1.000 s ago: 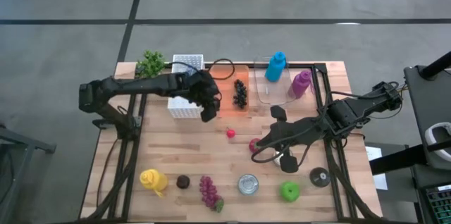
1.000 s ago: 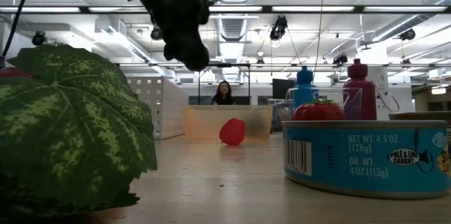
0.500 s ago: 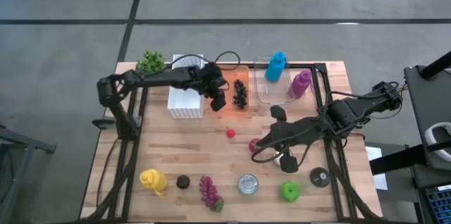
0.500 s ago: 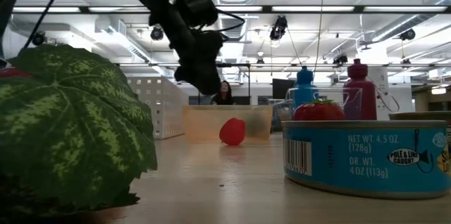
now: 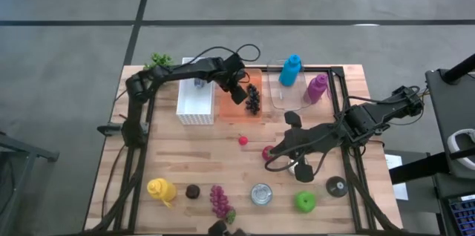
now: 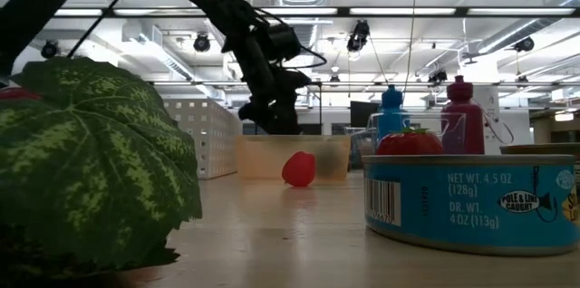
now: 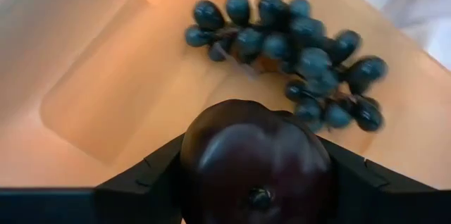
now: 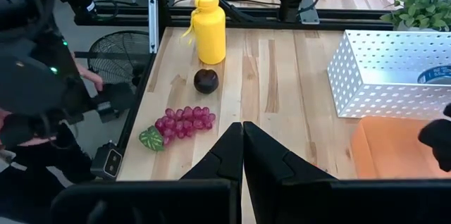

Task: Pick & Place Food Item
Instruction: Put the top plum into the orange bin

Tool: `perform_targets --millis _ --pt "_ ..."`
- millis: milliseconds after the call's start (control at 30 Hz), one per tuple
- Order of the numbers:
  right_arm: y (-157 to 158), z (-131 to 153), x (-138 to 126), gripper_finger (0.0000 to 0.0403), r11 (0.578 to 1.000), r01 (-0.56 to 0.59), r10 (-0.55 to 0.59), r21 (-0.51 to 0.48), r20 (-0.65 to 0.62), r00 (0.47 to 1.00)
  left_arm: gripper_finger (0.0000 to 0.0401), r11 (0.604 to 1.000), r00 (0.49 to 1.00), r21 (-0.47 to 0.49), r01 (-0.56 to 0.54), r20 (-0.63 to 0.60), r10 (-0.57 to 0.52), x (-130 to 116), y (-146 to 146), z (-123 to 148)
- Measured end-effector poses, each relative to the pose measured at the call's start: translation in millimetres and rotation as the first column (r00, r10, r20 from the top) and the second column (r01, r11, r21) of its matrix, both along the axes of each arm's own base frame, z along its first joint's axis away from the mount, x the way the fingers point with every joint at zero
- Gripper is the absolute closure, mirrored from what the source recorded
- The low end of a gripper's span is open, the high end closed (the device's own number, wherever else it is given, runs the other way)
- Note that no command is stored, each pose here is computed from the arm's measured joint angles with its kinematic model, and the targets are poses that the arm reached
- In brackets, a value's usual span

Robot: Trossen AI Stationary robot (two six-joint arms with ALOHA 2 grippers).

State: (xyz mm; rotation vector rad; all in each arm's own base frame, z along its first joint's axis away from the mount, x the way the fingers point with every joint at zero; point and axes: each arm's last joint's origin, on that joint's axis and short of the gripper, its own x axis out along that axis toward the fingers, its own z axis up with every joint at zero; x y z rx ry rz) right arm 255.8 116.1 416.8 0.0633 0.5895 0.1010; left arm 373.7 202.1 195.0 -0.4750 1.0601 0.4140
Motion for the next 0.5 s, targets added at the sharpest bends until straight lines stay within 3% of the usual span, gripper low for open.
perform_targets --millis 133,500 --pt "0 0 0 0.0394 1.0 0.0 0.0 0.0 0.001 1.0 0.015 0.998 0.999 -0.046 -0.034 -0.006 0.034 1 10 -4" --pt "0 0 0 0.0394 1.0 0.0 0.0 0.001 0.001 1.0 0.0165 0.996 0.997 -0.044 -0.072 0.007 0.073 -8 28 -4"
